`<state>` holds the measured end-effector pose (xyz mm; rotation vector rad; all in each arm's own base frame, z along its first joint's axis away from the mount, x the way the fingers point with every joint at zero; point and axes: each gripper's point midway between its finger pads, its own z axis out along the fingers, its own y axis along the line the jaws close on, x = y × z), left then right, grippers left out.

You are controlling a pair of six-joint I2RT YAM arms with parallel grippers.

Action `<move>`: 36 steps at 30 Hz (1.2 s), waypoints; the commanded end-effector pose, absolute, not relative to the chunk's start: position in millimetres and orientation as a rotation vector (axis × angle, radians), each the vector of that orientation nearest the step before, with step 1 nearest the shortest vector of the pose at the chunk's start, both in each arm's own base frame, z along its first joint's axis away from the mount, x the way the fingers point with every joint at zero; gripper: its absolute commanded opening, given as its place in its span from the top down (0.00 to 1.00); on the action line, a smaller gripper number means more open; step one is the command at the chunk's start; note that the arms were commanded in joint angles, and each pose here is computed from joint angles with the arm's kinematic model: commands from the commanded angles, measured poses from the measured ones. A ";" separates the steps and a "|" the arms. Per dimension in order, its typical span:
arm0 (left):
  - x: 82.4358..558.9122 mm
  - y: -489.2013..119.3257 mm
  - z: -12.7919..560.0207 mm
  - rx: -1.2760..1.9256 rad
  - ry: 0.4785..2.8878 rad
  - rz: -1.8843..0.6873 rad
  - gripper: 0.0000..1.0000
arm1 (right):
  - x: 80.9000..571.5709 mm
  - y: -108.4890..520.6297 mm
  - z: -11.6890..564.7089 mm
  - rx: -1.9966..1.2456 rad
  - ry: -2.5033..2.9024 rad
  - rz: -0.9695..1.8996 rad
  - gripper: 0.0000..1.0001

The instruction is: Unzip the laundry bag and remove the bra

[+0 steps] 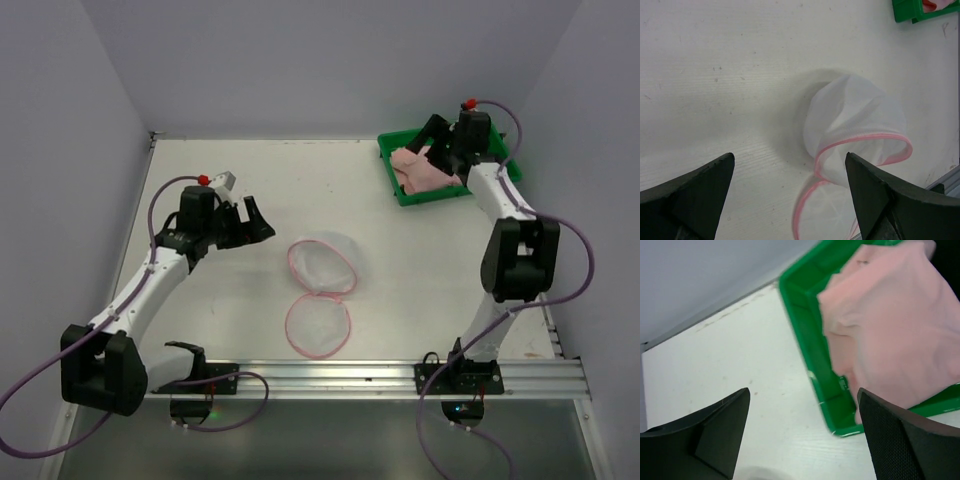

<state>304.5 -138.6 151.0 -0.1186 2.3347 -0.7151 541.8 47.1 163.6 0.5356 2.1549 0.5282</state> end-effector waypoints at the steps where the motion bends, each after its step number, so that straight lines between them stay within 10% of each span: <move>1: 307.6 -140.6 168.6 -0.064 2.280 -0.742 0.05 | 507.5 88.8 252.9 0.275 1.988 0.538 0.10; 15: 270.3 -169.5 128.1 -0.035 2.352 -0.862 0.24 | 298.1 269.9 190.5 -0.328 2.187 0.763 0.21; 36: 313.3 -146.4 175.3 -0.038 2.288 -0.783 0.34 | 337.4 229.5 25.1 0.412 2.641 0.518 0.65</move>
